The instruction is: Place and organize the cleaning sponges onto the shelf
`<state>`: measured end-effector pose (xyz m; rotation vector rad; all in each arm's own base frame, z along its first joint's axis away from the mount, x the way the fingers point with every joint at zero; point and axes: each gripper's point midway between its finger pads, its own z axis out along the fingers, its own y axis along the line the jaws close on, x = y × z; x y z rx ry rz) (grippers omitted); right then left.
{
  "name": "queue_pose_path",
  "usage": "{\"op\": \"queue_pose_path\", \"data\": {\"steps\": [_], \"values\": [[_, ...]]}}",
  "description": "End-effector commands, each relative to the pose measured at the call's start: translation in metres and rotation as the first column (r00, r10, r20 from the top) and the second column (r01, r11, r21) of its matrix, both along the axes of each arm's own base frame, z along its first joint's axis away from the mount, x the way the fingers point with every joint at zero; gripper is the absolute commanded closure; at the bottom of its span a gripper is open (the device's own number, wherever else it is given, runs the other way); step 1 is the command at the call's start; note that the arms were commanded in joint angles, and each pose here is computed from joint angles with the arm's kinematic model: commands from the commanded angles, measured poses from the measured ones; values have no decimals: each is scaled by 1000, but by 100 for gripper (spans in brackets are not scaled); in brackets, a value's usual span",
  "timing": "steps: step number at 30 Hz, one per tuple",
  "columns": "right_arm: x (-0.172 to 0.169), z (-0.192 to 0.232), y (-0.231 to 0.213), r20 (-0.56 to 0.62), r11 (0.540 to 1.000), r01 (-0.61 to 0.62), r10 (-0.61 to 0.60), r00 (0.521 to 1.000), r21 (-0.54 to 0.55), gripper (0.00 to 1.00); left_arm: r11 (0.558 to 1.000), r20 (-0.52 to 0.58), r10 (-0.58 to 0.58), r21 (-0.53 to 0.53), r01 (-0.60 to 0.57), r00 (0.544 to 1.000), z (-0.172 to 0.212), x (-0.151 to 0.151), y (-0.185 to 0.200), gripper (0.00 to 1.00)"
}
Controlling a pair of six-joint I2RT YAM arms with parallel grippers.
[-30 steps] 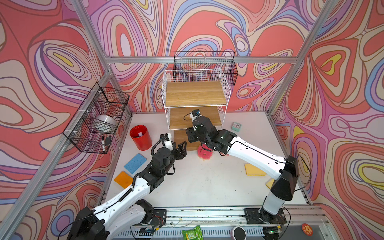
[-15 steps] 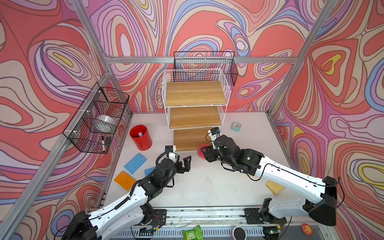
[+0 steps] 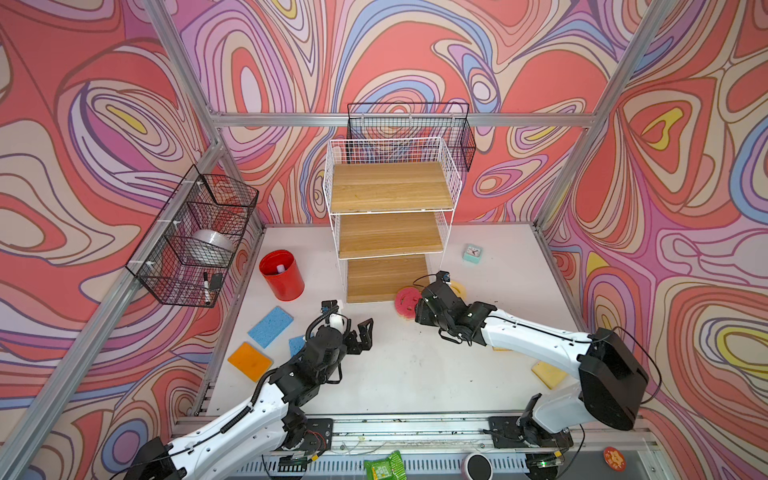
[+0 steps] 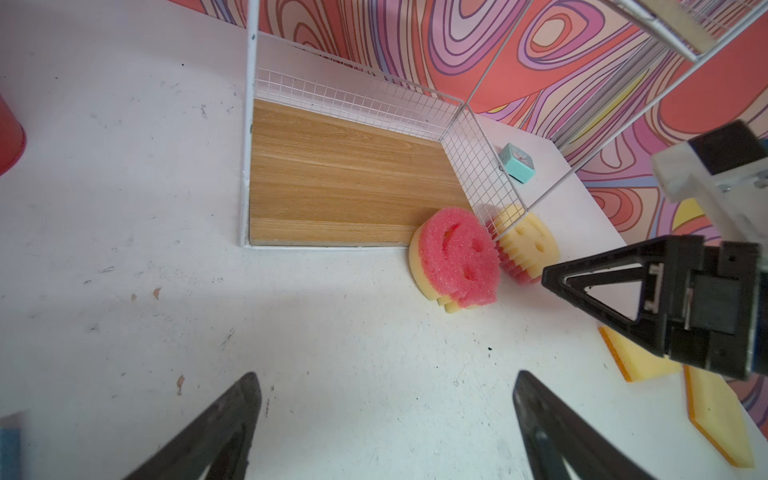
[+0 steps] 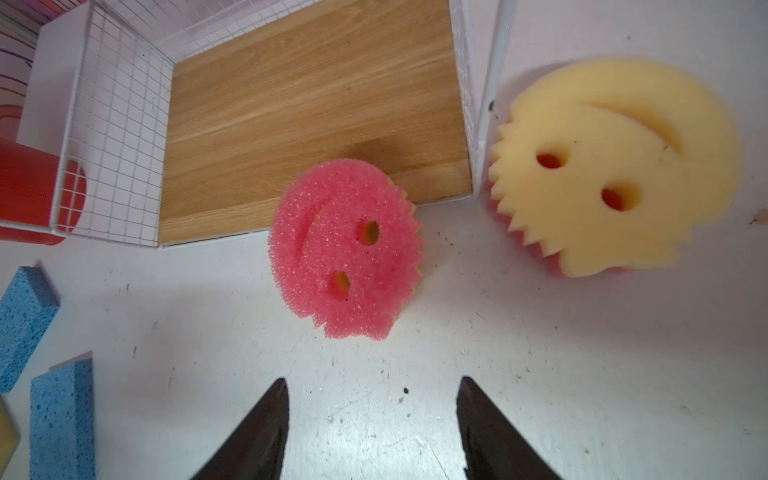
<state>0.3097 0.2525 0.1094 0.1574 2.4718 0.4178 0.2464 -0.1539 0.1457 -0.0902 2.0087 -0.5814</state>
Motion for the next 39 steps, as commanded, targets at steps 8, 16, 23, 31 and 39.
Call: {"op": "queue_pose_path", "data": {"steps": [8, 16, 23, 31, 39], "values": [[28, -23, 18, -38, 1000, 19, -18, 999, 12, 29, 1000, -32, 19, 18, -18, 999, -16, -4, 6, 5], [41, -39, 10, -48, 997, 71, -73, 996, -37, 29, 999, -22, 3, 33, -2, 1000, -15, -2, 3, 5], [45, -56, 11, -69, 995, 70, -75, 995, -71, 32, 999, -26, 3, 34, -2, 1000, -16, -1, 2, 5], [47, -66, 9, -83, 994, 74, -80, 993, -81, 36, 999, -28, 4, 32, -3, 1000, -15, -2, 2, 5], [44, -69, 6, -90, 994, 69, -76, 993, -86, 53, 1000, -23, 8, 28, -7, 1000, -12, -4, 5, 5]]}}
